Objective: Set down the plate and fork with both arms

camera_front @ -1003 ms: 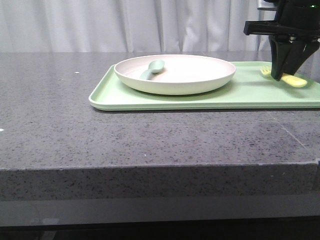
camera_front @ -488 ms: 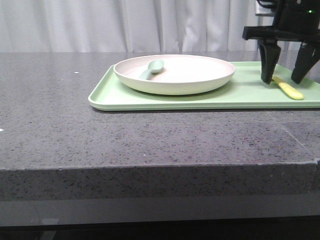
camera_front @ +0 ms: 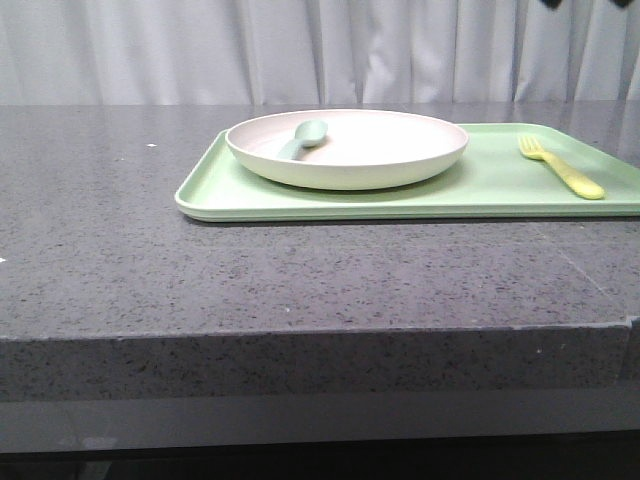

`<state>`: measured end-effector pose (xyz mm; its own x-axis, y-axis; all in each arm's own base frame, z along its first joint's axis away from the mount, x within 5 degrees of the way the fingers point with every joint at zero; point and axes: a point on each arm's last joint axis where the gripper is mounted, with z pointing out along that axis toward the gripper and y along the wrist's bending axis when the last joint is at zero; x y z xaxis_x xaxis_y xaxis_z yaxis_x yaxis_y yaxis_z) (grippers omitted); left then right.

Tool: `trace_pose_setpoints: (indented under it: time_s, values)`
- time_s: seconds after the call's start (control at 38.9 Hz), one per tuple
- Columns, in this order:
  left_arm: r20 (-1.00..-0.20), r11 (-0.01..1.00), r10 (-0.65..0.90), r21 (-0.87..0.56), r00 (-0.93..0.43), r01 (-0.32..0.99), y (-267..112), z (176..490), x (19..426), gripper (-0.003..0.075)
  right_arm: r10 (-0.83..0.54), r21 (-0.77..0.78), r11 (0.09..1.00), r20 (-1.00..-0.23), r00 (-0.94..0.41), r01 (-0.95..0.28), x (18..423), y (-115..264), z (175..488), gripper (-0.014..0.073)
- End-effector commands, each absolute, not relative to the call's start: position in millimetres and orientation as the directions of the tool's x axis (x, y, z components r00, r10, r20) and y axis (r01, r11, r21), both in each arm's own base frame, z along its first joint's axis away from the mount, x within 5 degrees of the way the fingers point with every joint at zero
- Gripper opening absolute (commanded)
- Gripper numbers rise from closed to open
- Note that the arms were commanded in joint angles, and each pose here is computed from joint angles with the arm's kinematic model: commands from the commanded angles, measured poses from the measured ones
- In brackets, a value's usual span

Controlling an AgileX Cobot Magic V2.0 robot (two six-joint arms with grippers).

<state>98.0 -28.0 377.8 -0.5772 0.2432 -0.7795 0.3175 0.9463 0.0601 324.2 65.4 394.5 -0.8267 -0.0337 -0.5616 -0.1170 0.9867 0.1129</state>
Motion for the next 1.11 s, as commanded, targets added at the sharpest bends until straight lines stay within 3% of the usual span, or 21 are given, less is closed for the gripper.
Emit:
trace_pose_setpoints:
  time_s: [0.0,0.33,0.77,0.9,1.08]
  values:
    - [-0.832,0.948,0.215,0.053,-0.511,0.312,-29.5,389.9,101.4,0.0313,-0.053,0.091,0.983,-0.693,-0.719,-0.161,287.3,62.7,427.0,0.0477]
    - [-0.832,0.948,0.215,0.053,-0.511,0.312,-29.5,389.9,101.4,0.0313,-0.073,0.039,0.988,-0.739,-0.669,-0.151,197.0,39.7,423.1,0.0477]
    - [-0.837,0.949,0.213,0.054,-0.505,0.312,-29.6,390.5,101.8,0.0309,-0.051,0.044,0.986,-0.837,-0.544,-0.159,107.9,21.1,376.3,0.0466]
    - [-0.838,0.949,0.213,0.054,-0.503,0.312,-29.6,390.7,101.9,0.0251,-0.043,0.045,0.986,-0.861,-0.507,-0.162,94.3,18.3,365.8,0.0368]
    - [-0.844,0.949,0.21,0.054,-0.494,0.311,-29.8,391.5,102.4,0.0097,-0.039,0.046,0.986,-0.873,-0.486,-0.163,85.5,16.5,357.7,0.0111]
